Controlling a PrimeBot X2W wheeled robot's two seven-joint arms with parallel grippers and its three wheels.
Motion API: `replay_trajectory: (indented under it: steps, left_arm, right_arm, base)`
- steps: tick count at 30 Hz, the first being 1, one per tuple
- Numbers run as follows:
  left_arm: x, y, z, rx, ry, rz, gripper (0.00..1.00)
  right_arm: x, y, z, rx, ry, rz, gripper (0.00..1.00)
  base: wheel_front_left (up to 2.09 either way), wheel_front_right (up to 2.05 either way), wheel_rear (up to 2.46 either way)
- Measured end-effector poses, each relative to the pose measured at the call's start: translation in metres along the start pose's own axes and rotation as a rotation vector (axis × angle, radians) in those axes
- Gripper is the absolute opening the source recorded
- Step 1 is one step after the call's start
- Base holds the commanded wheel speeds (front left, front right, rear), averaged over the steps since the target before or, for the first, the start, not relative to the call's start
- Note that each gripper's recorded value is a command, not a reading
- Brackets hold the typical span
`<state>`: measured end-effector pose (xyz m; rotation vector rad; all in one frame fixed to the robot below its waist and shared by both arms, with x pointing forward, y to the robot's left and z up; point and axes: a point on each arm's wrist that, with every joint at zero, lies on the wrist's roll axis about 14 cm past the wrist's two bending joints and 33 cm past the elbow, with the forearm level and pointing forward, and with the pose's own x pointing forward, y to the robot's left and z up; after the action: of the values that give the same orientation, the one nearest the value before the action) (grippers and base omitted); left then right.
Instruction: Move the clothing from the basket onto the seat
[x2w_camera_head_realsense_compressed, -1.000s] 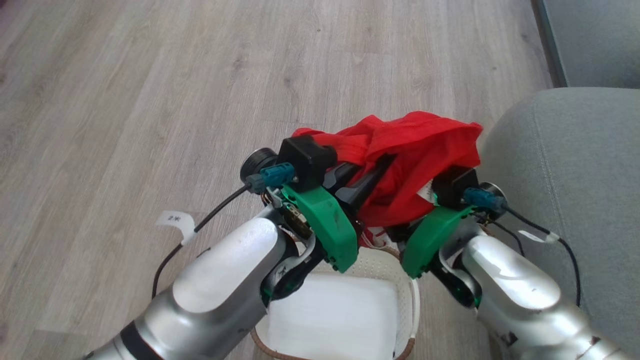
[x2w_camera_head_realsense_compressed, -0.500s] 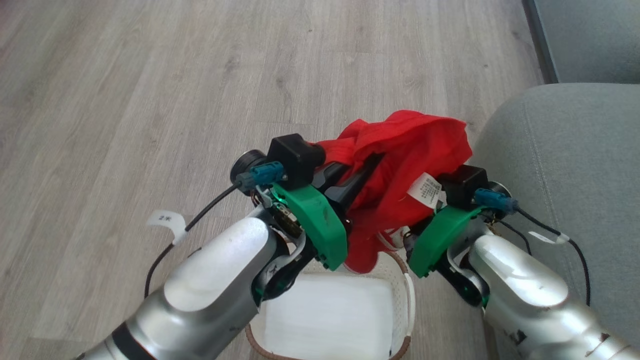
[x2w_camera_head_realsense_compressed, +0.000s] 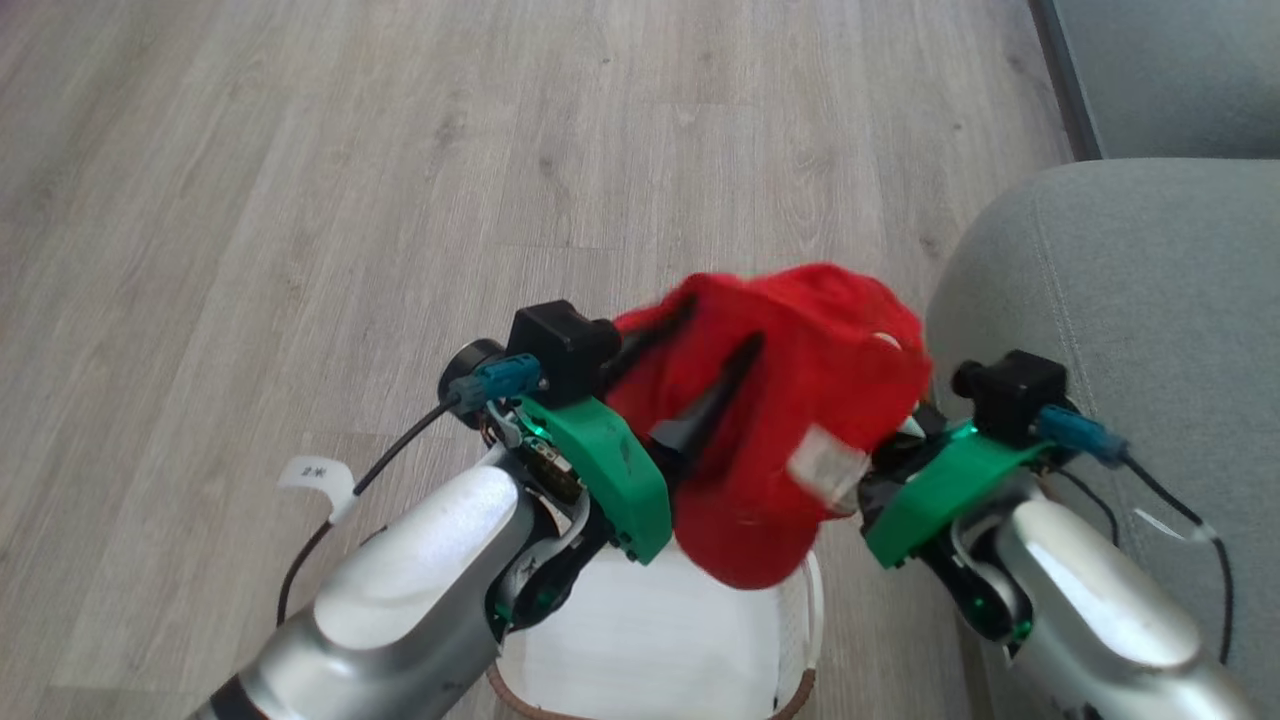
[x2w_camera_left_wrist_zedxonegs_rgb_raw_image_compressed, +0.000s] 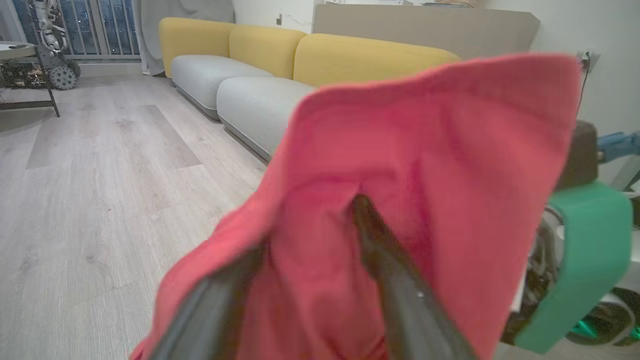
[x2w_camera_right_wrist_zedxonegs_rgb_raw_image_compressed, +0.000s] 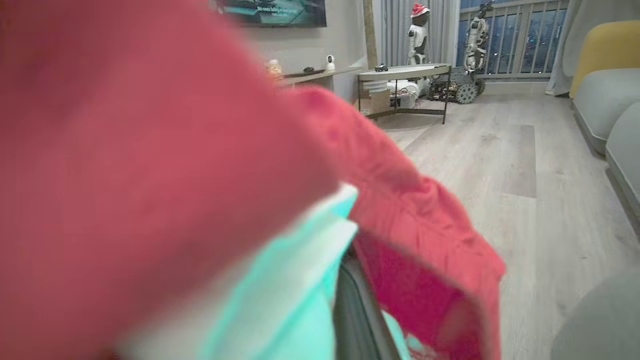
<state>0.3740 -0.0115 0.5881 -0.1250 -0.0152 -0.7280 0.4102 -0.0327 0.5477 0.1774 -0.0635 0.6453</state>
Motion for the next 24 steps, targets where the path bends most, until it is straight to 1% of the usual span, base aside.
replay_trajectory:
  steps: [8, 13, 24]
  left_arm:
    - [0.002, -0.003, -0.005, -0.005, 0.007, -0.008, 1.00]
    - [0.004, -0.006, -0.016, -0.014, 0.034, -0.022, 1.00]
    - [0.029, -0.042, -0.021, -0.022, 0.024, -0.161, 1.00]
  right_arm:
    - [-0.017, -0.021, 0.012, -0.005, -0.051, -0.080, 0.00]
    - [-0.032, -0.038, 0.020, -0.019, -0.076, -0.137, 0.00]
    - [-0.083, -0.083, 0.056, -0.078, -0.176, -0.311, 0.00]
  base:
    - [0.00, 0.00, 0.00]
    - [0.00, 0.00, 0.00]
    - [0.00, 0.00, 0.00]
